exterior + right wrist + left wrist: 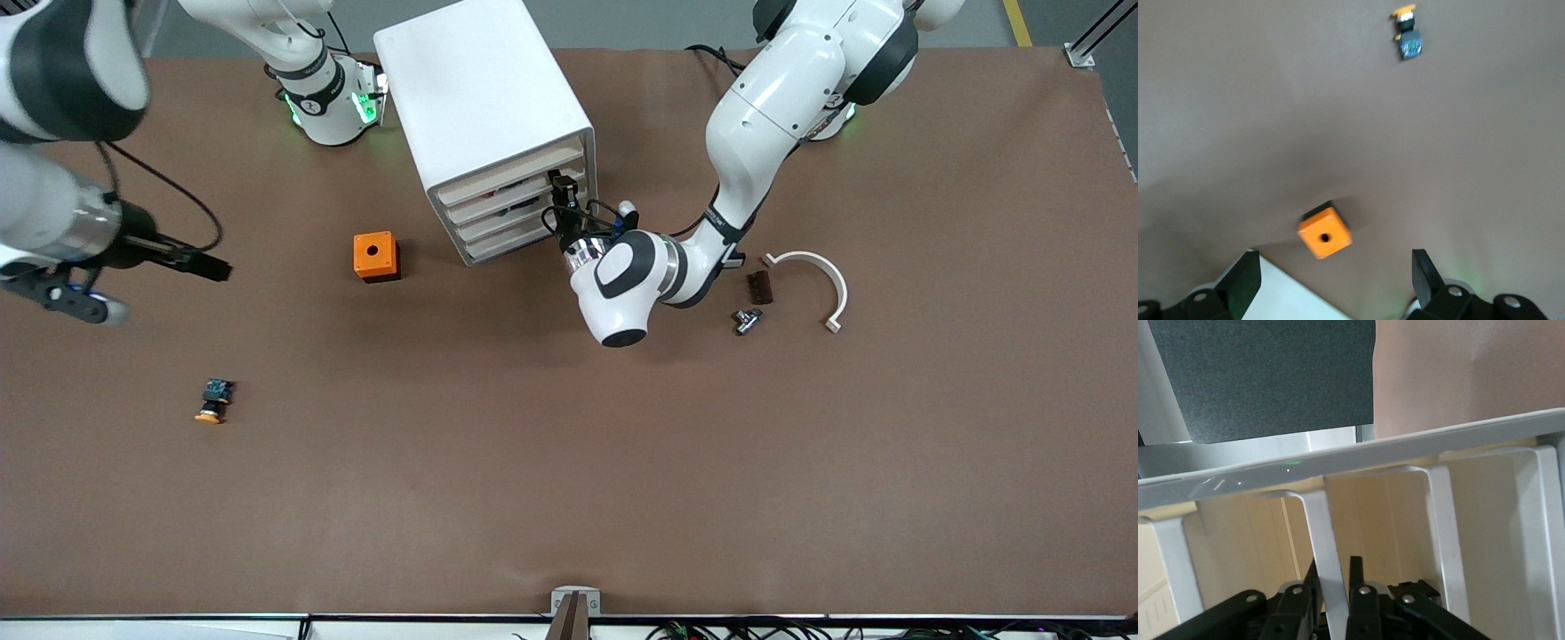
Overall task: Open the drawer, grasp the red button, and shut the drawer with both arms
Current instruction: 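Pull the drawer open with the left gripper while the right gripper approaches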
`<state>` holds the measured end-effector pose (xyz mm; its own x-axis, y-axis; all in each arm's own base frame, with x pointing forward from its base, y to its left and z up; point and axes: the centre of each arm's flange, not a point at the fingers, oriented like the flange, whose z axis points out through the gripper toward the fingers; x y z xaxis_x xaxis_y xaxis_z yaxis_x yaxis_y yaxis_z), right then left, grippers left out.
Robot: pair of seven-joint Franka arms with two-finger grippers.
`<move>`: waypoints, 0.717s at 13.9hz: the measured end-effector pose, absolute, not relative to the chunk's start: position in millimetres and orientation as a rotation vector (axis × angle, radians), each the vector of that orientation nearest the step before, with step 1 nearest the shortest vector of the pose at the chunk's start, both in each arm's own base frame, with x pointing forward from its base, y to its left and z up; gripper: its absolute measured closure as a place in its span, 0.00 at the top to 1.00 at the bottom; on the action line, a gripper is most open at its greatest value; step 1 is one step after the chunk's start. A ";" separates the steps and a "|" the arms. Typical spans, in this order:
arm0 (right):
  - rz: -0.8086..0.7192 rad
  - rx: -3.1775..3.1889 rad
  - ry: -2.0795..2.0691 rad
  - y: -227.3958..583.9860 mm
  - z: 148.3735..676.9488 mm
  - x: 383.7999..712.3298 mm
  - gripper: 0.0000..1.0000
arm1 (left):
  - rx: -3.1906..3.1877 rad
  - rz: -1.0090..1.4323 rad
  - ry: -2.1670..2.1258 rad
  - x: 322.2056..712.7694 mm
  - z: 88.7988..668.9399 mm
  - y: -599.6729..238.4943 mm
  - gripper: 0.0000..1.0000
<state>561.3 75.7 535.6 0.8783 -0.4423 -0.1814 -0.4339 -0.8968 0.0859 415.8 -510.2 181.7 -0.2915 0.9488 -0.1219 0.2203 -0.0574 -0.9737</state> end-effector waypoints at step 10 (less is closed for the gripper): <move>-0.178 2.838 -1.202 293.4 491.3 526.6 1.00 | -1.205 1.419 -1.625 452.9 184.1 -479.0 0.12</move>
<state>526.6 293.4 491.3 0.6906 -0.7183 -0.0849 -0.7120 -0.6957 0.0952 452.9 -479.0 184.1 -0.3598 0.9286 -0.0910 0.2153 -0.0122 -0.9765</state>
